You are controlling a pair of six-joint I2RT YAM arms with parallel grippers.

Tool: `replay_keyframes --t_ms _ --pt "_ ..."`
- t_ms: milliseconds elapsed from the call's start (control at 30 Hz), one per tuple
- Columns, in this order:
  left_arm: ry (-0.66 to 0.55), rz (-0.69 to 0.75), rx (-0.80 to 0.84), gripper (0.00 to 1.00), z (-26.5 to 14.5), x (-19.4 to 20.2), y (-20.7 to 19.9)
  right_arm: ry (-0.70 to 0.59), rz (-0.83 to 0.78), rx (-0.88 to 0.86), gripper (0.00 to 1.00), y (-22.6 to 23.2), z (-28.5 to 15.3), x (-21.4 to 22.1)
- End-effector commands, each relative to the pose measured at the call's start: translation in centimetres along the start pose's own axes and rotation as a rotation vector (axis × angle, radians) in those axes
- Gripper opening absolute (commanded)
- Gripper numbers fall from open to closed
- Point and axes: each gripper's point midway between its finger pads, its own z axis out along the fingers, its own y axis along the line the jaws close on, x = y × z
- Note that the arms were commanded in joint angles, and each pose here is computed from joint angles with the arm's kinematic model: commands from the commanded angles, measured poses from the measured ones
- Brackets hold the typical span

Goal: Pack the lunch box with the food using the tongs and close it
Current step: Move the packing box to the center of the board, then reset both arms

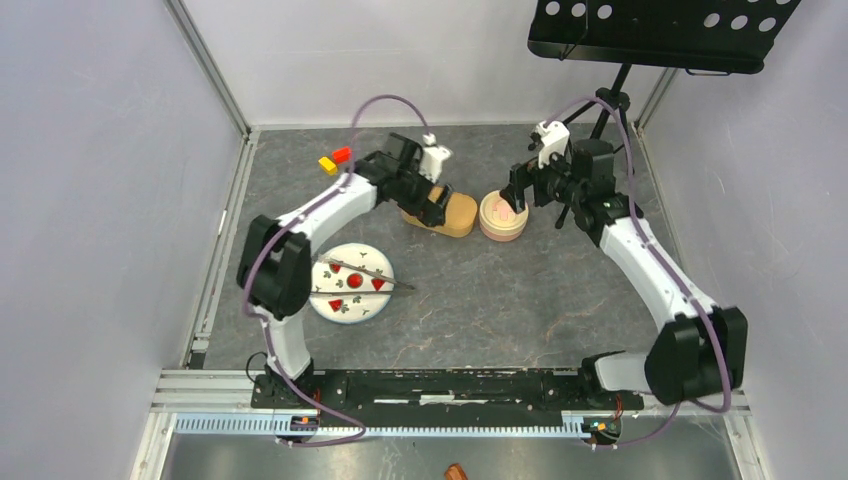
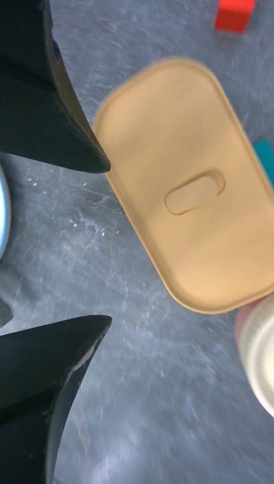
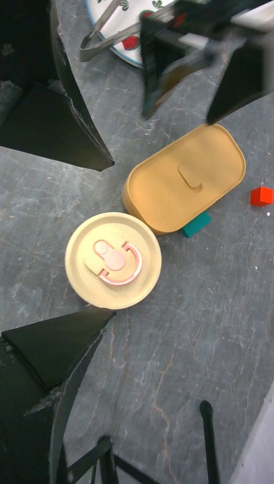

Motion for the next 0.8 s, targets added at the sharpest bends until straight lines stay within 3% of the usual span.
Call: replay_keyframes --t_ms 0,100,267,400,533,767 --pt "-0.247 -0.279 0.104 1.00 -9.5 -6.5 1.6 -0.098 -0.126 0.045 0.98 -0.1 -3.2 -1.7" --pt "-0.276 -0.453 0.085 1.00 -13.0 -5.7 5.1 -0.111 -0.141 0.094 0.98 -0.4 -5.0 -1.1" --pt "-0.170 -0.598 -0.221 1.00 -16.6 0.4 11.4 -0.078 -0.124 0.188 0.98 -1.5 -7.3 2.0" --pt "-0.067 -0.543 -0.388 1.00 -18.1 5.4 12.7 -0.021 -0.085 0.243 0.98 -2.5 -8.3 6.0" --pt "-0.078 -0.516 -0.456 1.00 -18.4 8.1 12.2 0.025 -0.059 0.290 0.98 -3.5 -9.3 9.8" --pt "-0.079 -0.501 -0.530 1.00 -19.5 9.7 12.3 0.015 -0.038 0.296 0.98 -3.7 -9.6 10.5"
